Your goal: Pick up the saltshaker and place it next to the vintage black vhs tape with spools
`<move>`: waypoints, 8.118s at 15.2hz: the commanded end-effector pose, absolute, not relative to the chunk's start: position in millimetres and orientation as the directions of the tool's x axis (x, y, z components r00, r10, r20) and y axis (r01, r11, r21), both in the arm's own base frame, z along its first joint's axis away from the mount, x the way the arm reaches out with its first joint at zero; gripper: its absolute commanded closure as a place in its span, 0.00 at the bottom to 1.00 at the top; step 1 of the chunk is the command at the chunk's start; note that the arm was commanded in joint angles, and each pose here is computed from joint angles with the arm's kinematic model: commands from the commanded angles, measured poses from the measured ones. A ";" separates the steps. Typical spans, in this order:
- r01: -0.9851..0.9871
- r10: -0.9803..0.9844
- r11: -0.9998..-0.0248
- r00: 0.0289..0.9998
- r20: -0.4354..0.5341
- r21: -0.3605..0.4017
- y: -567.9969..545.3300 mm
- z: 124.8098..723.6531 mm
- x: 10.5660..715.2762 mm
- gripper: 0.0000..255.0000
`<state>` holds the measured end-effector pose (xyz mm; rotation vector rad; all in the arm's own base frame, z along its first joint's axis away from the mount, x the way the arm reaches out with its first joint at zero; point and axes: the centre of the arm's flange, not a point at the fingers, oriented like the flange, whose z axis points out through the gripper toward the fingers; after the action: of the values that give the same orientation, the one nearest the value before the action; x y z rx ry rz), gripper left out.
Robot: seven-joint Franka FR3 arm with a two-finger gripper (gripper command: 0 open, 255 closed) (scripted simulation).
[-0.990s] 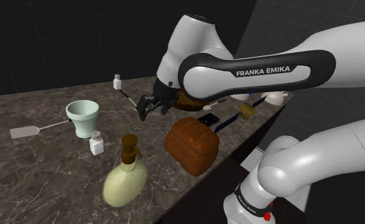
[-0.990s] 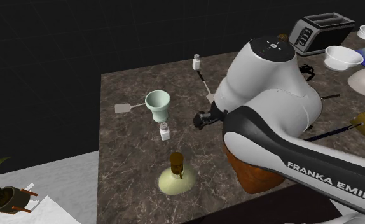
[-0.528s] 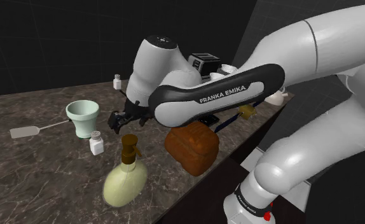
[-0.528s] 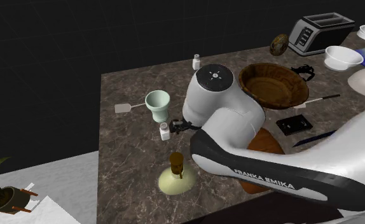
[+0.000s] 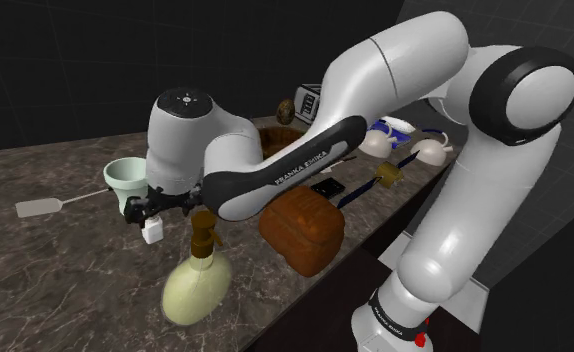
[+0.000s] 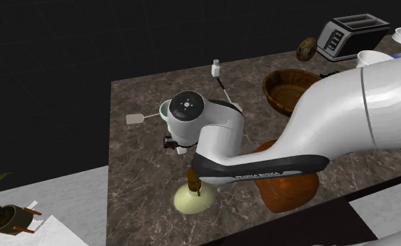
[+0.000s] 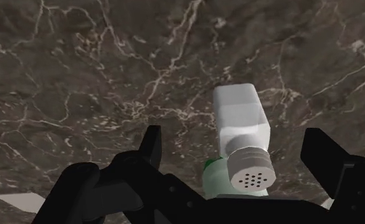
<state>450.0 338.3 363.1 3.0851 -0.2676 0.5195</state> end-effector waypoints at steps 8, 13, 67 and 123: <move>-0.183 -0.180 -0.983 0.922 0.342 -0.023 353.8 310.5 474.8 0.00; -0.183 -0.180 -0.983 0.922 0.342 -0.024 353.6 307.7 475.8 0.00; -0.183 -0.180 -0.983 0.922 0.342 -0.024 237.4 473.1 451.1 1.00; -0.183 -0.180 -0.983 0.922 0.342 -0.024 -370.5 427.3 321.6 1.00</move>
<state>322.3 -371.4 432.6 3.0716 -0.2900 0.5449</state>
